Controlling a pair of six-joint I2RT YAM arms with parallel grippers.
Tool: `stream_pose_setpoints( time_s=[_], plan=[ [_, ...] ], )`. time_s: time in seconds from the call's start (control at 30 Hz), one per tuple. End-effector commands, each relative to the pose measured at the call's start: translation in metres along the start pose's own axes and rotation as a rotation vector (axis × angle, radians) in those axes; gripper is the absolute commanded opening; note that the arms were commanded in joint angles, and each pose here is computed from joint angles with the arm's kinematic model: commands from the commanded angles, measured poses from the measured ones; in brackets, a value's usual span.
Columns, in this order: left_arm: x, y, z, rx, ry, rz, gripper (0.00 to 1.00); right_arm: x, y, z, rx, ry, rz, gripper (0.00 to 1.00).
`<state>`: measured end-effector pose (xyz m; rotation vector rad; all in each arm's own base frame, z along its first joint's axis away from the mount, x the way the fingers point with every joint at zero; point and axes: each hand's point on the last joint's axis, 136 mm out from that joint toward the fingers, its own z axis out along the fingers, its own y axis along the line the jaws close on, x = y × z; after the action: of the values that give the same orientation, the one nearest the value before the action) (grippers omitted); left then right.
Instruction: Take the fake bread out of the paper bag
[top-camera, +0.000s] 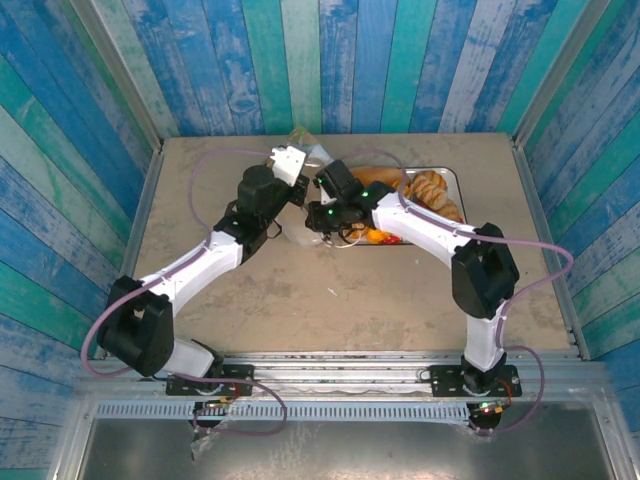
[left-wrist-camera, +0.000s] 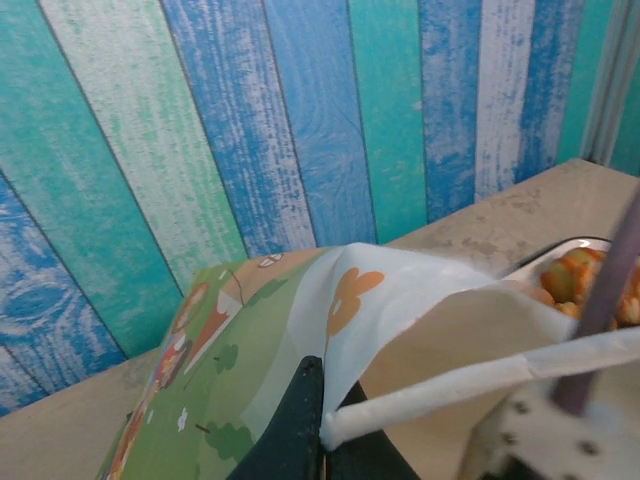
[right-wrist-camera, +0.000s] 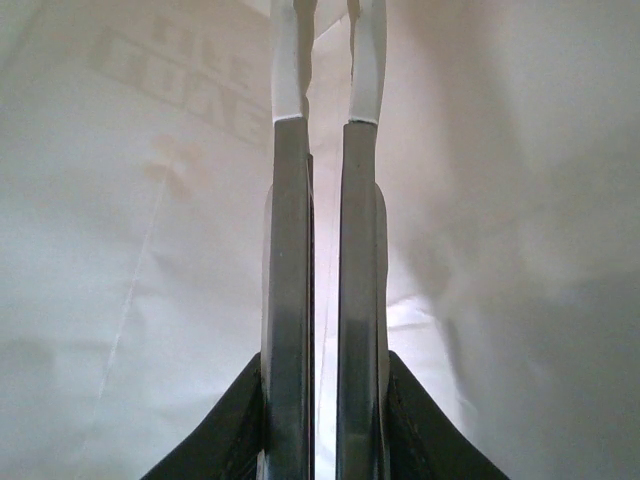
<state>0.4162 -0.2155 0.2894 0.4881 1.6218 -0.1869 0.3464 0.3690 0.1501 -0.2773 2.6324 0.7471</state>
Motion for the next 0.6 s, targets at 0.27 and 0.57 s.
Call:
stream_pose_setpoints(
  time_s=[0.27, 0.57],
  plan=[
    [-0.016, 0.044, -0.013, -0.247, -0.004, -0.027, 0.00, 0.017, 0.013, -0.050, -0.066, 0.061, -0.040, 0.00],
    [-0.004, 0.054, -0.015, -0.309, 0.046, -0.010, 0.01, 0.036, 0.012, -0.084, -0.140, 0.140, -0.020, 0.00]
  ],
)
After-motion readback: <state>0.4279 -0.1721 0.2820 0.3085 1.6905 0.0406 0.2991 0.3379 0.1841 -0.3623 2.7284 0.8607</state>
